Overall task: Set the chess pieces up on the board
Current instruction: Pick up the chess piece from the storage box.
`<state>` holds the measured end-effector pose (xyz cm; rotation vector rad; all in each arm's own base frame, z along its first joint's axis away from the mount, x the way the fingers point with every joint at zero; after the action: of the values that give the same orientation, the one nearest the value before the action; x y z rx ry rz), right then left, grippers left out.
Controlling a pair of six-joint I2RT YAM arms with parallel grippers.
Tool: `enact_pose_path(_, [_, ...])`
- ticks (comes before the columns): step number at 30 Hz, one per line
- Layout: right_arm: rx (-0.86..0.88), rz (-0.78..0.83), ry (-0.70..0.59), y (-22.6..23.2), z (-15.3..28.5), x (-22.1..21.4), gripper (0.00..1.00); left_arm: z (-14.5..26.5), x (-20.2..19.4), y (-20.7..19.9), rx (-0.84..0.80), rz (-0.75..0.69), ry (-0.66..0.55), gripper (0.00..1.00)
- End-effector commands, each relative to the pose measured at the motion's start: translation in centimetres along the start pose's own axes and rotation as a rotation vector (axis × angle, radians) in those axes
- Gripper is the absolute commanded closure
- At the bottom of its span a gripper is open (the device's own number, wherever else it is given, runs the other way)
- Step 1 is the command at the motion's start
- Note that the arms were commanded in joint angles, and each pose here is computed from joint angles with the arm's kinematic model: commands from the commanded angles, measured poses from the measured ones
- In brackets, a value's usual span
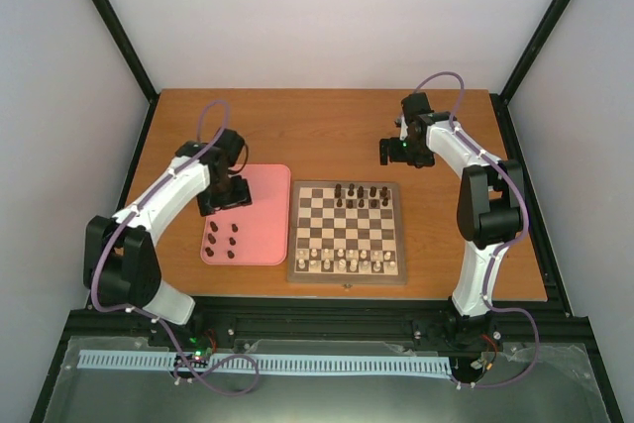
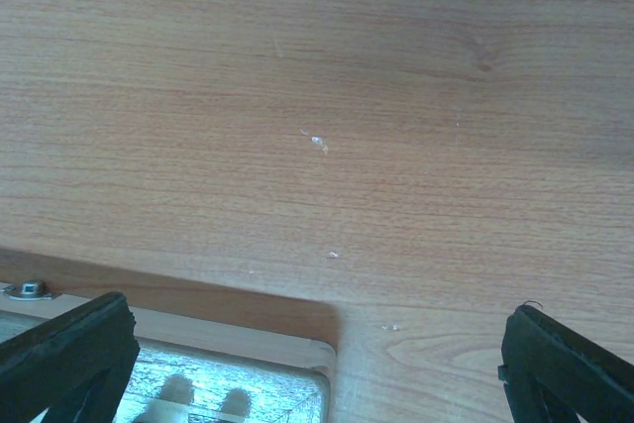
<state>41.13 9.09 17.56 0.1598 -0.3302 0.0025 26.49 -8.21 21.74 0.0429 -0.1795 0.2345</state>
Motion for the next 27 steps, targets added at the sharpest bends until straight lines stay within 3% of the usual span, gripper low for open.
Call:
enact_pose_path(1, [0.005,-0.001,0.007,-0.1,-0.4,-0.2,0.00,-0.8,0.7,2.7,-0.065,0.149,-0.020,0.24])
enact_pose_path(10, [0.002,-0.001,0.011,-0.1,-0.7,-0.2,0.00,-3.7,0.2,5.7,-0.091,0.242,0.051,0.31])
enact_pose_path(21, [-0.017,0.003,0.019,-0.3,-0.9,-0.4,0.00,-6.7,0.5,5.7,-0.122,0.256,0.120,0.45])
enact_pose_path(27, [-0.024,0.007,0.023,-0.4,-1.0,-0.5,0.00,-7.3,0.4,5.9,-0.114,0.255,0.137,0.46])
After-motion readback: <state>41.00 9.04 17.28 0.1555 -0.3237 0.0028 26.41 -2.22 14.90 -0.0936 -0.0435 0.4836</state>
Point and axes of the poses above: each gripper's point midway between its finger pads, its own z axis back along the fingers, its own y axis along the line the jaws close on, x = y × z, the point moved 10 cm from there along z, back along the fingers, and after that the axes turned 3 degrees about -z, right-handed, at the moved point
